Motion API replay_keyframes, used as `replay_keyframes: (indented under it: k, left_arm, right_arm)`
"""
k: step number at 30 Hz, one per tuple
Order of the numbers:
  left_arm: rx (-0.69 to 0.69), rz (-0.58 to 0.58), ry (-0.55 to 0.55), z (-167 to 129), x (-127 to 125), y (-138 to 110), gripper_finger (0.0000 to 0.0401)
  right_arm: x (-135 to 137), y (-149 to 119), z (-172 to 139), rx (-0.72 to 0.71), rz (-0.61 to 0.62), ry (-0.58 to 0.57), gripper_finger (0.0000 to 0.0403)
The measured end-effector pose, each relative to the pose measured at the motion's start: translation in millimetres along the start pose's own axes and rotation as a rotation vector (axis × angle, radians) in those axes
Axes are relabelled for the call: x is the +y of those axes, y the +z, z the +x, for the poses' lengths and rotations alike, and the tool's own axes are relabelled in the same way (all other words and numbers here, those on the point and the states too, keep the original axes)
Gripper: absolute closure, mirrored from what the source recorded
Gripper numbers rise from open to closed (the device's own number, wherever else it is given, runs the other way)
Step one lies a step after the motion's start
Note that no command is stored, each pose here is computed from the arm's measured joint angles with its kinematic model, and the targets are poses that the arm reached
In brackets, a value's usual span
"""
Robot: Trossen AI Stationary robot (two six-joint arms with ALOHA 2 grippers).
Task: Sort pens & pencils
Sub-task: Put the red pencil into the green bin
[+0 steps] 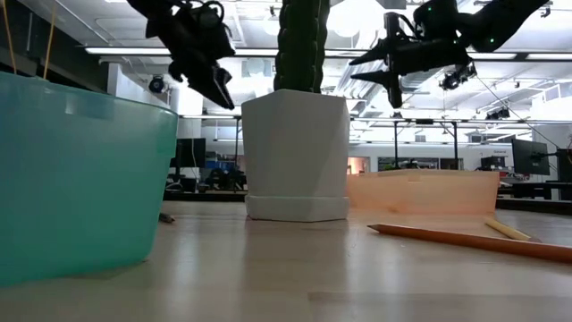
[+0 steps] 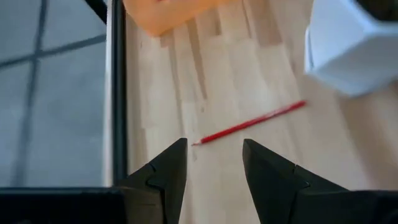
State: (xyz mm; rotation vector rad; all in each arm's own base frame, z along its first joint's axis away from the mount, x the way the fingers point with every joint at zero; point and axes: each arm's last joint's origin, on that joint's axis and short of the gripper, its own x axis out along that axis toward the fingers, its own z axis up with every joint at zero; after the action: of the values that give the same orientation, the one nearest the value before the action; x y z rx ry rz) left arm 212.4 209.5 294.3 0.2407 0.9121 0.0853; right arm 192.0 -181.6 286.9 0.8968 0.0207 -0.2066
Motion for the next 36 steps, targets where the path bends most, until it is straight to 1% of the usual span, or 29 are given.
replay_keyframes:
  k: [2, 5, 6, 8, 9, 11, 14, 16, 19, 22, 26, 28, 29, 31, 36]
  left_arm:
    - [0.033, 0.102, 0.013, 5.6, -6.3, 6.6, 0.0259]
    - [0.076, 0.220, -0.004, 17.6, -17.0, 14.9, 0.0258]
    - [0.098, 0.248, 0.002, 21.4, -20.6, 17.8, 0.0258]
    - [0.161, 0.263, 0.024, 29.0, -24.3, 19.7, 0.0258]
    - [0.196, 0.232, 0.042, 32.5, -24.9, 19.4, 0.0258]
    - [0.253, 0.092, 0.097, 37.1, -22.4, 16.4, 0.0258]
    - [0.278, -0.146, 0.079, 41.5, -21.5, 9.6, 0.0258]
    - [0.257, -0.283, 0.060, 41.2, -19.9, 7.3, 0.0258]
    - [0.202, -0.456, 0.037, 43.7, -18.4, 9.1, 0.0258]
    - [0.160, -0.565, 0.031, 44.5, -16.1, 10.8, 0.0258]
    - [0.139, -0.642, 0.016, 51.4, -14.2, 11.4, 0.0258]
    - [0.130, -0.629, 0.010, 53.7, -13.2, 12.0, 0.0258]
    - [0.139, -0.604, -0.014, 54.5, -14.5, 10.9, 0.0258]
    - [0.147, -0.515, -0.056, 54.4, -16.9, 9.5, 0.0258]
    - [0.128, -0.243, -0.098, 55.7, -21.7, 13.3, 0.0258]
  right_arm:
    - [-0.2, -0.2, 0.0, 0.002, 0.000, -0.002, 0.0290]
    - [-0.3, -0.2, 0.0, 0.002, -0.005, -0.002, 0.0290]
    - [-0.3, -0.2, 0.0, 0.002, -0.006, -0.003, 0.0290]
    - [-0.3, -0.2, 0.0, 0.002, -0.006, -0.002, 0.0290]
    - [-0.3, -0.2, 0.0, 0.002, -0.007, -0.002, 0.0290]
    - [-0.3, -0.3, 0.0, 0.002, -0.010, -0.003, 0.0290]
    - [-0.3, -0.3, 0.0, 0.002, -0.023, -0.003, 0.0290]
    - [-0.3, -0.3, 0.0, 0.002, -0.024, -0.002, 0.0290]
    - [-0.3, -0.3, 0.0, 0.002, -0.028, -0.002, 0.0290]
    - [-0.2, -0.3, 0.0, 0.004, -0.029, -0.001, 0.0290]
    - [-0.2, -0.4, 0.0, 0.006, -0.032, 0.001, 0.0290]
    - [0.0, -0.6, 0.0, 0.012, -0.032, 0.007, 0.0290]
    - [0.1, -0.7, 0.0, 0.016, -0.032, 0.010, 0.0290]
    - [0.4, -1.0, 0.0, 0.027, -0.032, 0.022, 0.0290]
    - [0.9, -1.6, -0.1, 0.047, -0.031, 0.041, 0.0290]
